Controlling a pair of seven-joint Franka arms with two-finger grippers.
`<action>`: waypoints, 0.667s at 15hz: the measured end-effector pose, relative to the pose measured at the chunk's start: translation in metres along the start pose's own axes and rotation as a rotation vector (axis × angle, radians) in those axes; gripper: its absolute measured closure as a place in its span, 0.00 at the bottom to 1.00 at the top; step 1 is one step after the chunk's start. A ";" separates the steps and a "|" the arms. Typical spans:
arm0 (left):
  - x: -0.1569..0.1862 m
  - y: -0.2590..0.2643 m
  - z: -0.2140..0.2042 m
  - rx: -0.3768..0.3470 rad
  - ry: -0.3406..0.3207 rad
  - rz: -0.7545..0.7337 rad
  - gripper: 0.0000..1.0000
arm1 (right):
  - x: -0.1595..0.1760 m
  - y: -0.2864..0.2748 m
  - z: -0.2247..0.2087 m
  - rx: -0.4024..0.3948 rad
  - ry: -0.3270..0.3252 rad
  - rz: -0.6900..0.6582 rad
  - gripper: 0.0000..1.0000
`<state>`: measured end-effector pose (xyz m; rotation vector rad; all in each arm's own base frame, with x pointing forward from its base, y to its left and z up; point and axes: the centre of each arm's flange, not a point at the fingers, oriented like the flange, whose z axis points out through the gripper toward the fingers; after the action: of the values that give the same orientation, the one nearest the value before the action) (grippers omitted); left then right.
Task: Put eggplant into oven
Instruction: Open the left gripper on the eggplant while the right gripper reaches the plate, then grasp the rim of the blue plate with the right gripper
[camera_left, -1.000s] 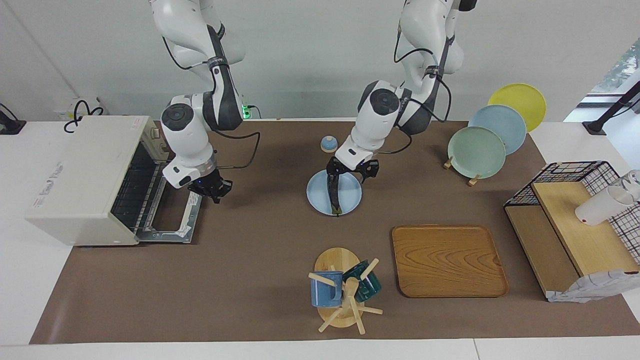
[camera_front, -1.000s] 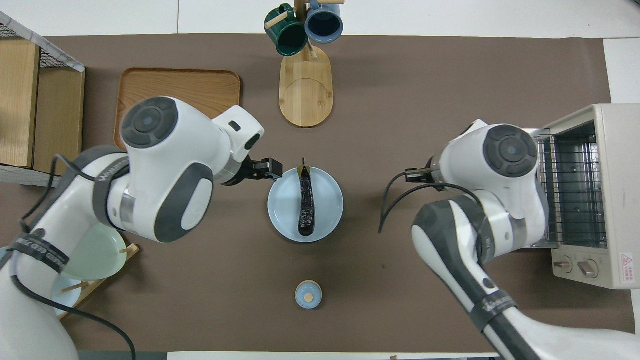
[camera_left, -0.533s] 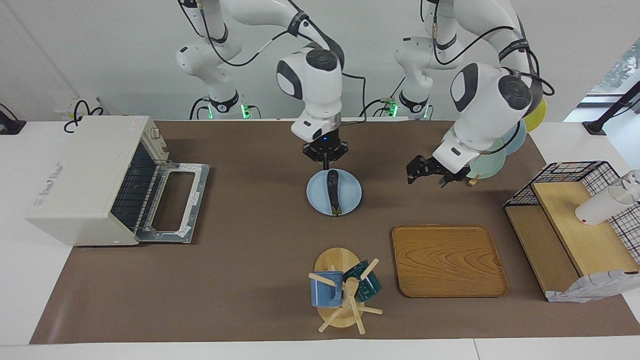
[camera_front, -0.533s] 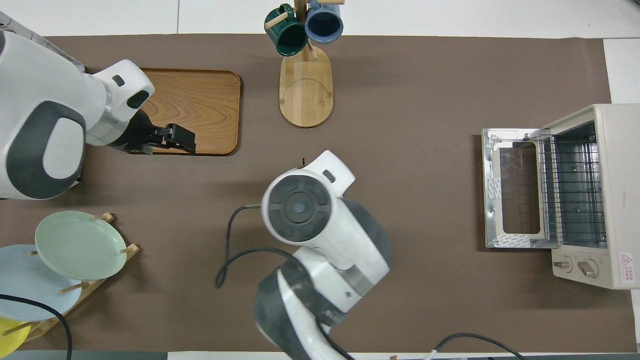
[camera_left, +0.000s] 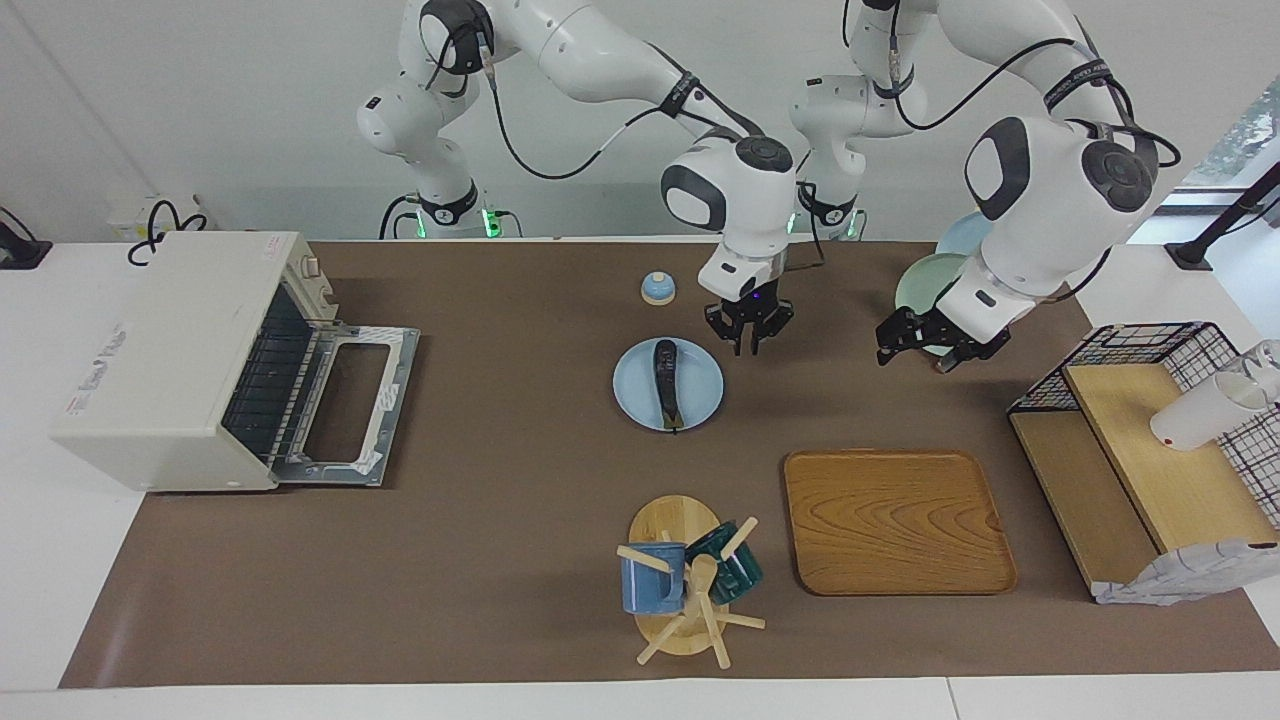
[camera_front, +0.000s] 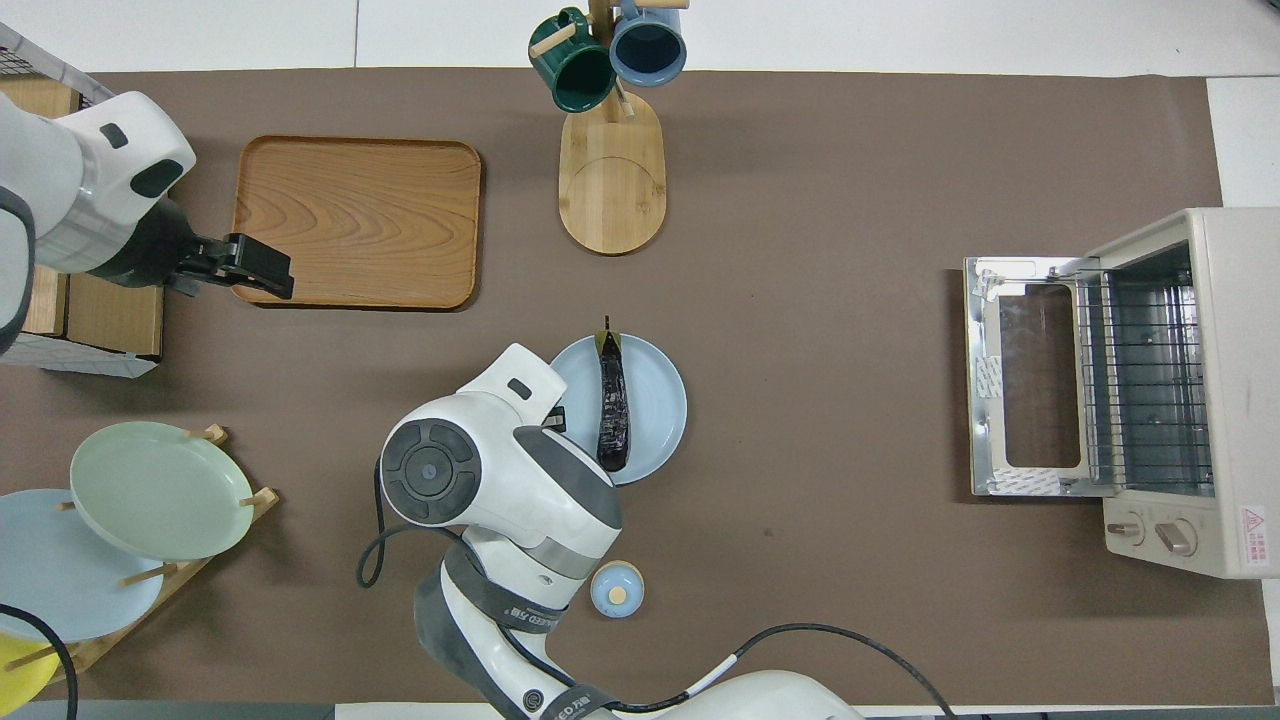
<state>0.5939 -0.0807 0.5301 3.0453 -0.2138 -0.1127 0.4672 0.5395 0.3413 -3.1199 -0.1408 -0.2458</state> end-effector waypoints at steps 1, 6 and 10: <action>-0.004 -0.004 -0.011 0.015 -0.003 -0.003 0.00 | -0.002 0.000 0.002 -0.011 0.004 -0.026 0.73; -0.035 -0.012 -0.068 0.096 -0.011 -0.006 0.00 | -0.021 0.001 0.028 -0.043 0.010 -0.092 0.72; -0.061 -0.010 -0.096 0.105 -0.003 -0.009 0.00 | -0.032 0.008 0.045 -0.080 0.003 -0.121 0.72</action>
<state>0.5422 -0.0547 0.6289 3.1512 -0.2125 -0.1097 0.4437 0.5298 0.2916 -3.1945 -0.3284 -0.2637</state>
